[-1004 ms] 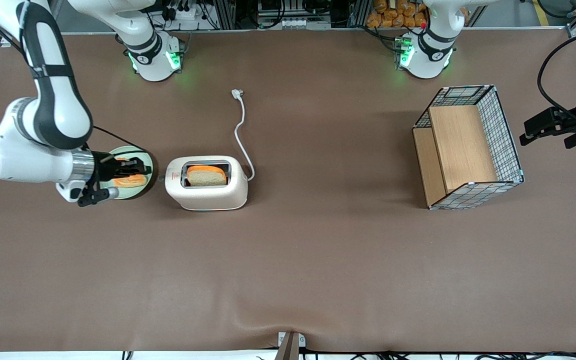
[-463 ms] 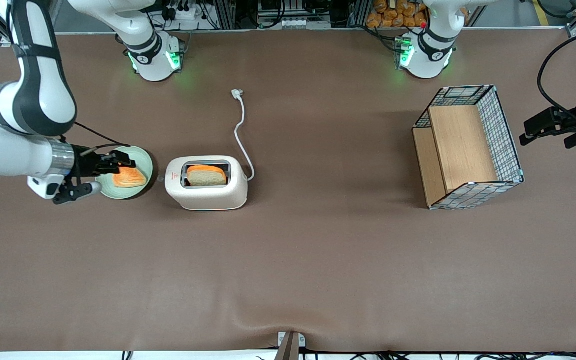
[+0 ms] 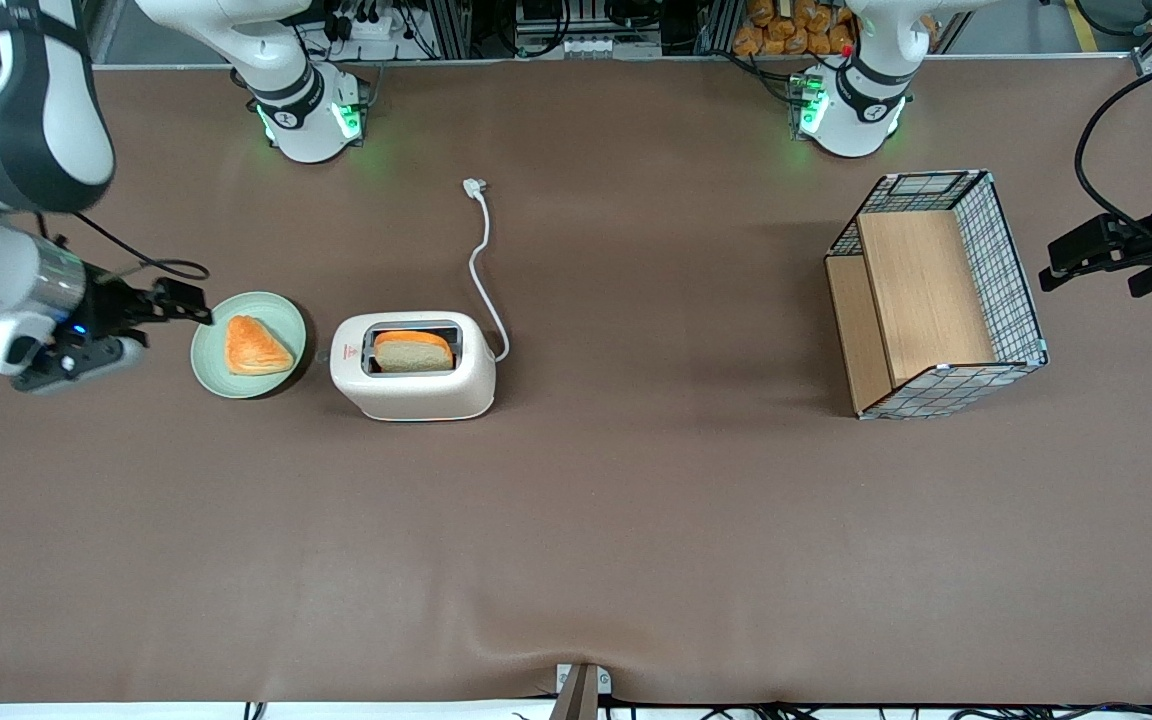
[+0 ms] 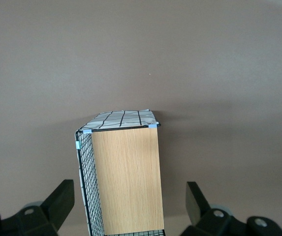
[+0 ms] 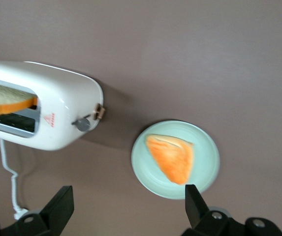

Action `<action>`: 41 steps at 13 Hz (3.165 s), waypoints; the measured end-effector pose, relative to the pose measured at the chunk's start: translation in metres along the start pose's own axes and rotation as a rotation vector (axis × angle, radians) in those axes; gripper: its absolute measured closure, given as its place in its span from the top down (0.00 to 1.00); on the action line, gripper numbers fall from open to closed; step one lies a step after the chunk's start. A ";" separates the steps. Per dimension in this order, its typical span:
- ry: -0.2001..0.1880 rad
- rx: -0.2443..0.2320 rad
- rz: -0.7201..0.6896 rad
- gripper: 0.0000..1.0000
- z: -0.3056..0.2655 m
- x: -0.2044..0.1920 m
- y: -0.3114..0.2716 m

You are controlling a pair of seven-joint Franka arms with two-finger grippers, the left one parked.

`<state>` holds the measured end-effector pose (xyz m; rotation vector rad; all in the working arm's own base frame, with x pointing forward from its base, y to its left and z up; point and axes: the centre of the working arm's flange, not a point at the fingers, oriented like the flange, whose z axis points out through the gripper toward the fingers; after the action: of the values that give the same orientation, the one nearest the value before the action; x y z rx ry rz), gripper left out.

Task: Press toaster button with right arm

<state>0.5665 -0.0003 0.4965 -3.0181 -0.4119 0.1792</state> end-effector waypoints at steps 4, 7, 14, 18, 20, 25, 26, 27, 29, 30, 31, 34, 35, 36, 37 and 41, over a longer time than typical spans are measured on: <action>-0.013 -0.051 0.087 1.00 -0.079 -0.035 0.006; 0.019 -0.054 0.151 1.00 -0.124 -0.054 0.028; 0.014 -0.055 0.181 1.00 -0.161 -0.067 0.014; 0.008 -0.055 0.210 1.00 -0.158 -0.064 0.011; 0.003 -0.055 0.209 1.00 -0.157 -0.064 0.010; -0.029 -0.051 0.217 1.00 -0.155 -0.067 0.009; -0.030 -0.053 0.218 1.00 -0.155 -0.067 0.010; -0.030 -0.053 0.218 1.00 -0.155 -0.067 0.010; -0.030 -0.054 0.219 1.00 -0.155 -0.068 0.010; -0.030 -0.054 0.219 1.00 -0.155 -0.068 0.010; -0.030 -0.054 0.219 1.00 -0.155 -0.068 0.010; -0.031 -0.055 0.222 1.00 -0.155 -0.068 0.011; -0.029 -0.057 0.223 1.00 -0.155 -0.068 0.012; -0.025 -0.065 0.225 1.00 -0.158 -0.069 0.013; -0.021 -0.082 0.229 1.00 -0.162 -0.070 0.014; -0.031 -0.106 0.231 1.00 -0.160 -0.067 0.020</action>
<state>0.5279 -0.0499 0.6596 -3.1651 -0.0761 0.2272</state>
